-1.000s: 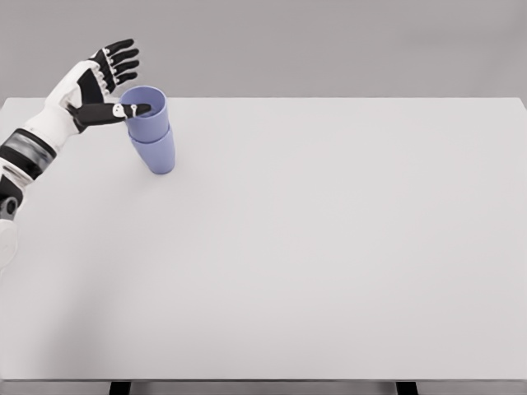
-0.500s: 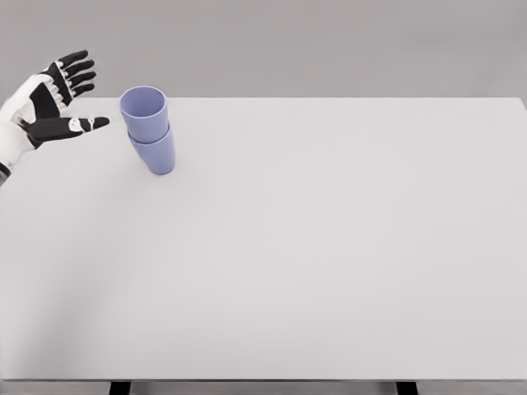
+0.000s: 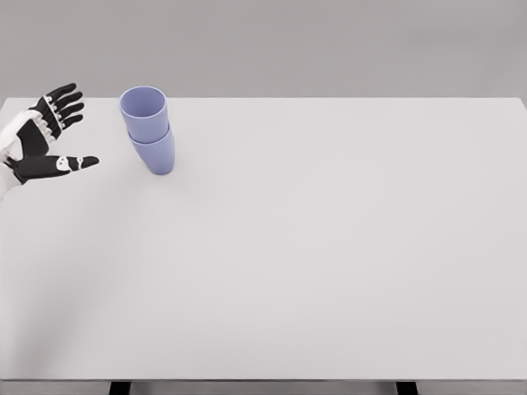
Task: Place the right cup on the left cup with left arm
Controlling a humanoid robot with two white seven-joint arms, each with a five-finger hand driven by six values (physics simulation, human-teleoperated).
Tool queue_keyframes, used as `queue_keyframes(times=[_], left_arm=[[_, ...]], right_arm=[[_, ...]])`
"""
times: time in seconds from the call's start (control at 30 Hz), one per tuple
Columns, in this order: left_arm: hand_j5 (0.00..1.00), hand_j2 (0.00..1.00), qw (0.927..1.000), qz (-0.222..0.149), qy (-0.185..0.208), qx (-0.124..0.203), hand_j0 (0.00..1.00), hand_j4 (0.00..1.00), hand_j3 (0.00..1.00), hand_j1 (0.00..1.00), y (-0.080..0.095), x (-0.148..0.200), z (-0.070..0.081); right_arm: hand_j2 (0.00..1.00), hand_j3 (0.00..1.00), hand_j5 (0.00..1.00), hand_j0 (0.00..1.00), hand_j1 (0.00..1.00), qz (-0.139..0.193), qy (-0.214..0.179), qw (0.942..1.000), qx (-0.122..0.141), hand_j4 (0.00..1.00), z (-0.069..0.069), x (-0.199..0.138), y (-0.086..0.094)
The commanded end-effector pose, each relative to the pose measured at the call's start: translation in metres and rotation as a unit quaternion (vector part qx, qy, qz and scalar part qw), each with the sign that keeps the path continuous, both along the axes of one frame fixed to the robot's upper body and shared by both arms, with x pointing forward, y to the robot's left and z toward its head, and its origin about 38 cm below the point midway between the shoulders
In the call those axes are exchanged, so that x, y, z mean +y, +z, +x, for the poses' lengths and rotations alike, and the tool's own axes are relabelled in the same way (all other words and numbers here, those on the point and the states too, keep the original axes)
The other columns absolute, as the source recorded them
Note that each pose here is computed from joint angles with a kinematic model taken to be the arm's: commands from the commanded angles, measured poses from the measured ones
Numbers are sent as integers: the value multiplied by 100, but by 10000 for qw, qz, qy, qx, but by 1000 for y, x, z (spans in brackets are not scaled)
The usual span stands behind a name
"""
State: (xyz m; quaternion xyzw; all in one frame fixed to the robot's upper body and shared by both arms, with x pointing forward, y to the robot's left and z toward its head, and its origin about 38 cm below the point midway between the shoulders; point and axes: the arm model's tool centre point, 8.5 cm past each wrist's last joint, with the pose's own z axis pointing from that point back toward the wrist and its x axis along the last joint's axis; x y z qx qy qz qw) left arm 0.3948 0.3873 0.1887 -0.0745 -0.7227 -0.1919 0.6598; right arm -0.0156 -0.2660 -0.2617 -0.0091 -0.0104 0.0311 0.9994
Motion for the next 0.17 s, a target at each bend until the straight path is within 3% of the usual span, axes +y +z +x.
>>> queue_keyframes(times=[0.0, 0.13], left_arm=[[100, 100, 10000, -14, 1, -22, 100, 100, 100, 100, 2, 1, 0], [100, 100, 10000, -13, -5, -17, 100, 100, 100, 100, 1, 0, 0]], right_arm=[[100, 100, 100, 100, 100, -1, 5, 10000, -2, 100, 0, 0, 0], [100, 100, 100, 100, 100, -1, -3, 10000, -3, 100, 0, 0, 0]])
